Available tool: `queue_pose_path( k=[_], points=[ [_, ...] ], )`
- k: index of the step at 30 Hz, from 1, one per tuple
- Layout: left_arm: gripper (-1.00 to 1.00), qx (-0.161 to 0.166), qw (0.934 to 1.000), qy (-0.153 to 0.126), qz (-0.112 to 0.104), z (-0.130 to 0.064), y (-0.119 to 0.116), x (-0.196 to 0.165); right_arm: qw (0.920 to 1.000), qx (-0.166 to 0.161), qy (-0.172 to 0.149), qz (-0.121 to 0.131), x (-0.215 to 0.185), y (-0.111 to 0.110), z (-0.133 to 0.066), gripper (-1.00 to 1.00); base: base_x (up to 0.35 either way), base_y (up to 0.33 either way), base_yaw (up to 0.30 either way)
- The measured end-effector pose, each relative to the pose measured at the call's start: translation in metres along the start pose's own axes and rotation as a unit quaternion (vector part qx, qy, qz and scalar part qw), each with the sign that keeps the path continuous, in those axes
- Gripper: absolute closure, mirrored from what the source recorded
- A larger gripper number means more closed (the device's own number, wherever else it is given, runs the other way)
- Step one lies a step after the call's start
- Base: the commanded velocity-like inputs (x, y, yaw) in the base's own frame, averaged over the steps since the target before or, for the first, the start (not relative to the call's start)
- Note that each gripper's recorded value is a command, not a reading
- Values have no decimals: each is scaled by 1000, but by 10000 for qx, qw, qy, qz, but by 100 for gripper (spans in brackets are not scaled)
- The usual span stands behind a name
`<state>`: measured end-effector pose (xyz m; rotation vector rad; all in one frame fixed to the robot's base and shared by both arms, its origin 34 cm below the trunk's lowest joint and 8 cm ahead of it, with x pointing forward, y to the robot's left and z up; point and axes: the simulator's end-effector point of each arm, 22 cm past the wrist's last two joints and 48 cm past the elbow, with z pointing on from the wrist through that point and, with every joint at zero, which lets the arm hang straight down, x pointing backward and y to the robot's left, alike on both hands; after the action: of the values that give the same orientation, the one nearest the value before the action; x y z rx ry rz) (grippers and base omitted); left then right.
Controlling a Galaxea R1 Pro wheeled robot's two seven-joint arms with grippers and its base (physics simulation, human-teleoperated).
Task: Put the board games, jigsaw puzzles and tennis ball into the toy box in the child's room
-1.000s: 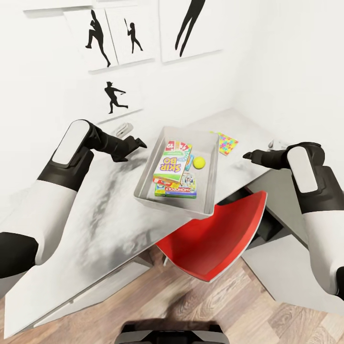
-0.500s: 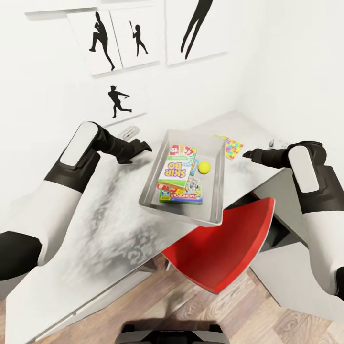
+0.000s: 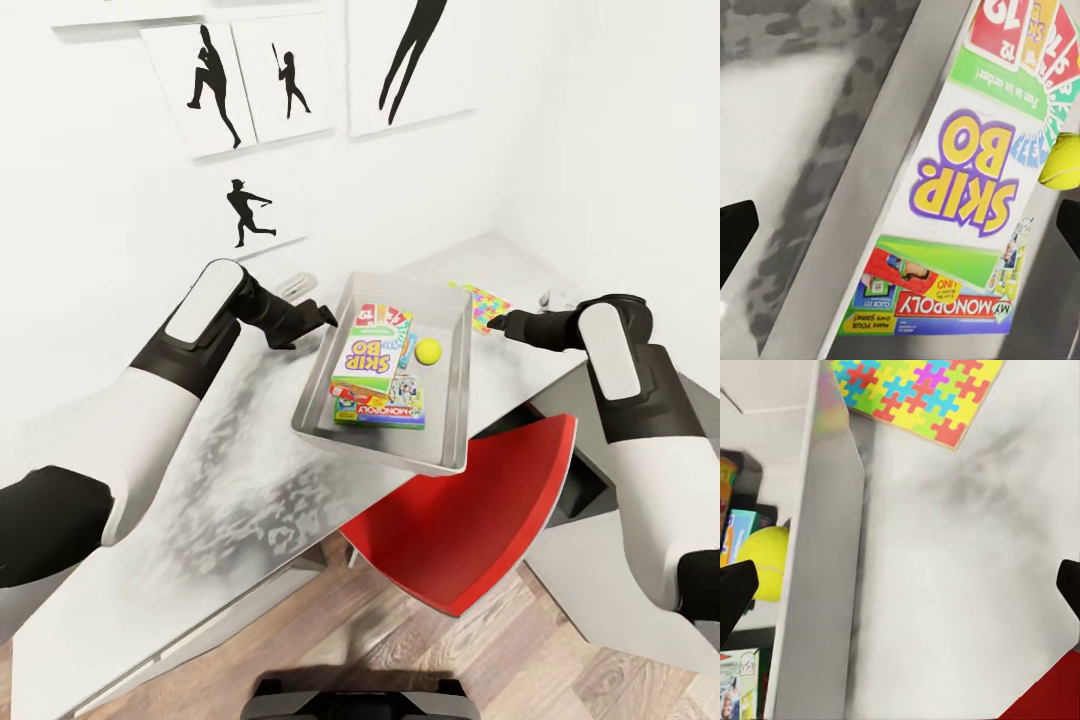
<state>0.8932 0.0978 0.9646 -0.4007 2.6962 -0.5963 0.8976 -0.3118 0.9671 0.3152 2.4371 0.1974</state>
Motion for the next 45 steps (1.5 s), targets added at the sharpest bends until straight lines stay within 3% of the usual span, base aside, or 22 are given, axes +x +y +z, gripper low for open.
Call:
queue_pose_path(
  k=[10, 22, 35, 45],
  points=[
    [-100, -41, 9999, 40, 94, 11, -8, 6, 9998, -39, 179, 44, 14, 12, 9, -100, 1, 1, 0],
    [-100, -121, 9994, 316, -53, 30, -12, 18, 9986, 136, 488, 132, 29, 14, 24, -100, 0, 0, 0],
    [-100, -376, 9991, 154, 129, 34, 1, 11, 9980, 99, 600, 162, 32, 24, 30, -100, 0, 0, 0],
    [-100, -372, 9991, 124, 160, 36, 3, 11, 9972, 14, 731, 173, 43, 39, 35, -100, 0, 0, 0]
  ],
)
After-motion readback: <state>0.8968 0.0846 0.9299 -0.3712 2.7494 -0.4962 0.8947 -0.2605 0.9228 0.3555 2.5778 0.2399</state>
